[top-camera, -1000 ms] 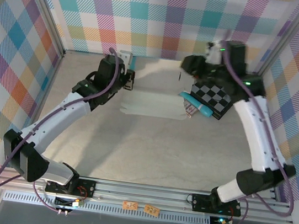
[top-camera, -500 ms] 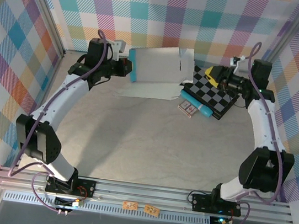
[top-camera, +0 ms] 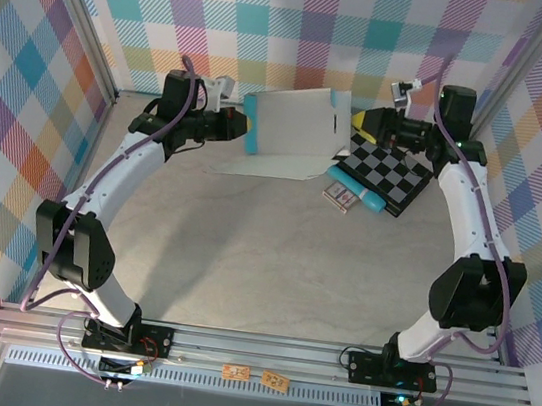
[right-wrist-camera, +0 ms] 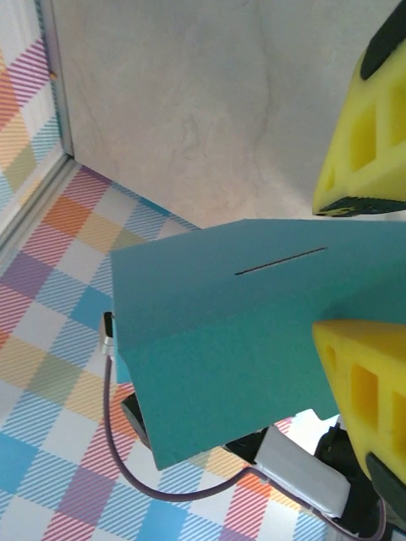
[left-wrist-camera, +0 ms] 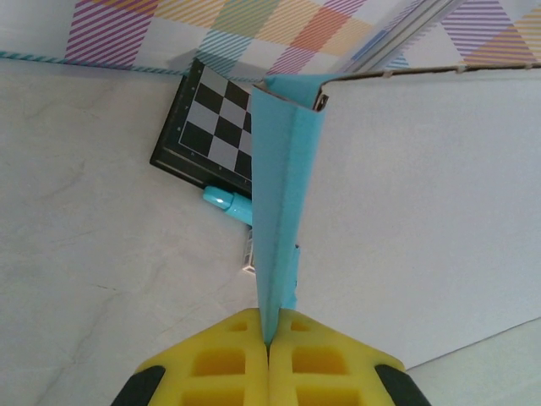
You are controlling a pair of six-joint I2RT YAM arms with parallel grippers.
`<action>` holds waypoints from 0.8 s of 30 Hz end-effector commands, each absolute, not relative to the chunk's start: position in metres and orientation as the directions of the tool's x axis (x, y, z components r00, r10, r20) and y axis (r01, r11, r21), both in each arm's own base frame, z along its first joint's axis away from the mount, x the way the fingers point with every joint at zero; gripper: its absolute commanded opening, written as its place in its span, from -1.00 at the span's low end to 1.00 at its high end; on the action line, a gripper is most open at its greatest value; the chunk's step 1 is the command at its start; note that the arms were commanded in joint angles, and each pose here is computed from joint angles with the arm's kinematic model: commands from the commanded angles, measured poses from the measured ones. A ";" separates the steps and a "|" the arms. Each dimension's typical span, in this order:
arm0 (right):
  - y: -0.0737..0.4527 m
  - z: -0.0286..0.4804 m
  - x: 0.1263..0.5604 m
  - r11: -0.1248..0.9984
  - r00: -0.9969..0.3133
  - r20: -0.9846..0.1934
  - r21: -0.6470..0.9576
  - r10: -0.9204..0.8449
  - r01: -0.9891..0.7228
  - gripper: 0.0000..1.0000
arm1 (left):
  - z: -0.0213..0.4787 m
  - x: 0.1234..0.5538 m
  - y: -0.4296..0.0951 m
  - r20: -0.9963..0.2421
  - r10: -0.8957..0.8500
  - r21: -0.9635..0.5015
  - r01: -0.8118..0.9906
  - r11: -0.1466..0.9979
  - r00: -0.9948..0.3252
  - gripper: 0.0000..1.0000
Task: Fold the paper box
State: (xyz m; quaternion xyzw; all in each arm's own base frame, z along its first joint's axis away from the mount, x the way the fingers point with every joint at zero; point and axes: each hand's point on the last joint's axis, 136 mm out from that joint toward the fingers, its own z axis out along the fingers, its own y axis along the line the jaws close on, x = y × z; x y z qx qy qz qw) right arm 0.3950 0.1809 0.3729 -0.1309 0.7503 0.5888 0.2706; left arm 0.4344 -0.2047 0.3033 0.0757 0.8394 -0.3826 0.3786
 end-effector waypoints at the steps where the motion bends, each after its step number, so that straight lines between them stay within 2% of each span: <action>1: 0.187 0.381 0.388 0.248 -0.801 -0.591 0.792 0.088 -0.557 -0.26 | 0.316 0.435 -0.209 -0.703 -0.176 -0.602 0.444 0.664 -0.689 -1.00; 6: 0.197 0.384 0.381 0.266 -0.788 -0.611 0.773 0.068 -0.576 -0.24 | 0.315 0.433 -0.211 -0.703 -0.168 -0.597 0.444 0.669 -0.691 -1.00; 13: 0.208 0.371 0.378 0.347 -0.780 -0.625 0.740 0.037 -0.576 -0.14 | 0.319 0.431 -0.216 -0.711 -0.155 -0.586 0.457 0.670 -0.686 -1.00; 24: 0.214 0.355 0.386 0.538 -0.737 -0.675 0.616 -0.017 -0.576 -0.08 | 0.324 0.424 -0.220 -0.728 -0.133 -0.564 0.476 0.675 -0.672 -1.00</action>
